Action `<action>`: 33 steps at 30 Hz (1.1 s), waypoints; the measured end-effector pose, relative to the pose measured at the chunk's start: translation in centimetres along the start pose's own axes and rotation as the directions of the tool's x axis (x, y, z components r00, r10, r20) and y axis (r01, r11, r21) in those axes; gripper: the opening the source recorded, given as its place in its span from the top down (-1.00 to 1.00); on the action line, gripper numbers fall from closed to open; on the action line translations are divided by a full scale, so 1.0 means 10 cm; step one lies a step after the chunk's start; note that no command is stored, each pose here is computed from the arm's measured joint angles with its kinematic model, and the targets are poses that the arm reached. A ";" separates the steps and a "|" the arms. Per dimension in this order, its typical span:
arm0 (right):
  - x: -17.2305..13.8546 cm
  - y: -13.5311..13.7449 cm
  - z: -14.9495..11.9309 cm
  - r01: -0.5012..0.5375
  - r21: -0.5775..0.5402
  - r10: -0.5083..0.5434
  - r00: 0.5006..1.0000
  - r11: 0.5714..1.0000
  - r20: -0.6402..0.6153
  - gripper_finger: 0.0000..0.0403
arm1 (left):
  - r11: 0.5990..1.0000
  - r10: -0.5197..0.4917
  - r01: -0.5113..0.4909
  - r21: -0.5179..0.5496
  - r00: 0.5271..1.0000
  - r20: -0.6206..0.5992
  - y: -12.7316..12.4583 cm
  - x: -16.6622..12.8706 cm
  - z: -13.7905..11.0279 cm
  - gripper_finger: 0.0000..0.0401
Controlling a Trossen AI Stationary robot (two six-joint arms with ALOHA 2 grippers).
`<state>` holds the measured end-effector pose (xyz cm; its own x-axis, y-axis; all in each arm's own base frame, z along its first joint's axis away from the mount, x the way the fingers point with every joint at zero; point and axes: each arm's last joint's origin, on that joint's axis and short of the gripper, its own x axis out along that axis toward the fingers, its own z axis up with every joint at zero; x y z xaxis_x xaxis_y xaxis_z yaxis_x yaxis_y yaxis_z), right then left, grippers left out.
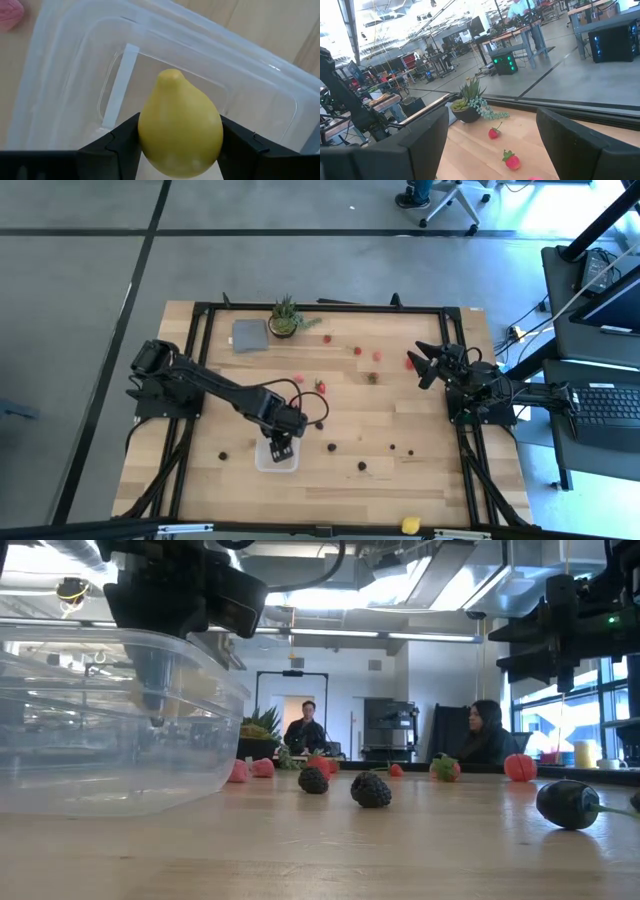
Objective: Pick and placing Produce into tupperware
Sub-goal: Put the yellow lemon into the transparent bin
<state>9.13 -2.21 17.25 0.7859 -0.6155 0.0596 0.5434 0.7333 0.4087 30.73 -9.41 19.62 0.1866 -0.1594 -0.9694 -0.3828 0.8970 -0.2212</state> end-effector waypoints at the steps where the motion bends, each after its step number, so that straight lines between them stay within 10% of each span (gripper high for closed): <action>1: 0.00 0.00 0.00 0.000 0.000 0.000 1.000 1.000 0.000 -0.50 | 1.000 -0.001 0.001 -0.006 1.000 0.001 0.00 0.00 0.00 -0.02; 33: 0.00 0.00 0.00 0.000 0.001 0.000 1.000 1.000 0.000 -0.50 | 0.999 -0.031 0.030 -0.016 0.999 -0.021 -0.01 0.00 0.00 -0.09</action>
<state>9.13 -2.21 17.25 0.7858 -0.6157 0.0593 0.5434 0.7330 0.4093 30.74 -9.54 19.64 0.1791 -0.1957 -0.9642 -0.3914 0.8849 -0.2523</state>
